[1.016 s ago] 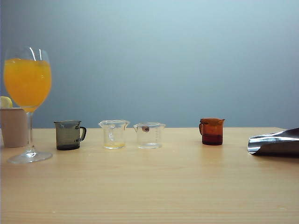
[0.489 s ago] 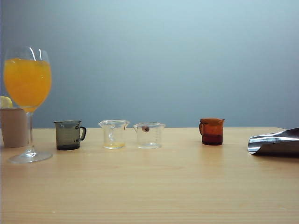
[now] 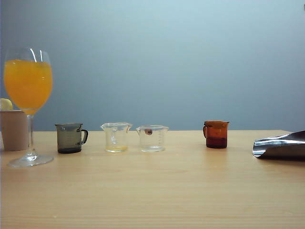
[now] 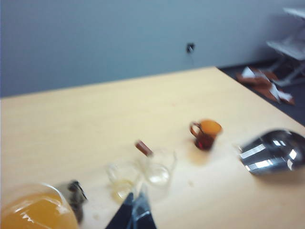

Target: Pick up the fourth measuring cup from the left, pour the grenadine inside into the goblet, and finally put the measuring cup back in its original place.

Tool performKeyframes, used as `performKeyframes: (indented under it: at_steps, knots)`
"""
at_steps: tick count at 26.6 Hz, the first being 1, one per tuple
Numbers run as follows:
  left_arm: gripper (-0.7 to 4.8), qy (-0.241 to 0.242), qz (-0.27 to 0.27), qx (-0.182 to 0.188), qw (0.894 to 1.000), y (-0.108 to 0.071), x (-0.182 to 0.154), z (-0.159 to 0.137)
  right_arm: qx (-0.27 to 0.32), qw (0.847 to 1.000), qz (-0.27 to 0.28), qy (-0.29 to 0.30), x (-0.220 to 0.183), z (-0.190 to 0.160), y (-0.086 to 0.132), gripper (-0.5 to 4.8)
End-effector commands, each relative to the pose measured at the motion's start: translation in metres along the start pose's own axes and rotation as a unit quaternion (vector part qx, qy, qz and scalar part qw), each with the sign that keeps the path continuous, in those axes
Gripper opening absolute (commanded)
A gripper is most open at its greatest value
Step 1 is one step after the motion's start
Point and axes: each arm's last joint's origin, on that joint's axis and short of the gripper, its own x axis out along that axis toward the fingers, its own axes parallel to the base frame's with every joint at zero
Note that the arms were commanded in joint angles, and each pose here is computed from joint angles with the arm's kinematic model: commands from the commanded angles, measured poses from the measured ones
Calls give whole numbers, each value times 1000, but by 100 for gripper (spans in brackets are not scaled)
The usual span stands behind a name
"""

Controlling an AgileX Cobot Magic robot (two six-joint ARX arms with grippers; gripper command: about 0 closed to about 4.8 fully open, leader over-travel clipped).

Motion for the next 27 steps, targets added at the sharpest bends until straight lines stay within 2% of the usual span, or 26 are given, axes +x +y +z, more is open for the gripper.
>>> performKeyframes:
  at_steps: [1, 4, 7, 8, 14, 19, 27]
  knots:
    - [-5, 32, -5, -3, 999, -2, 0, 4, -2, 1000, 8, -4, 9, 3, -1, -5]
    - [-5, 54, -4, -7, 999, -2, 2, 7, 0, 1000, 9, 10, 18, -3, -2, -5]
    - [-5, 45, -4, -5, 999, -1, 3, 10, -16, 999, 30, 40, 32, -15, -2, -5]
    - [-5, 42, -4, -5, 999, -1, 3, 11, -23, 997, 52, 50, 40, -22, -2, -5]
    - [-5, 42, -4, -5, 999, -1, 3, 11, -40, 993, 91, 62, 71, -45, -3, -5]
    - [-5, 42, -4, -5, 999, -1, 3, 11, -28, 980, 187, 57, 104, -80, -2, -5]
    - [-5, 33, -4, -4, 999, -1, 3, 12, -10, 975, 197, 104, 126, -121, -4, 2]
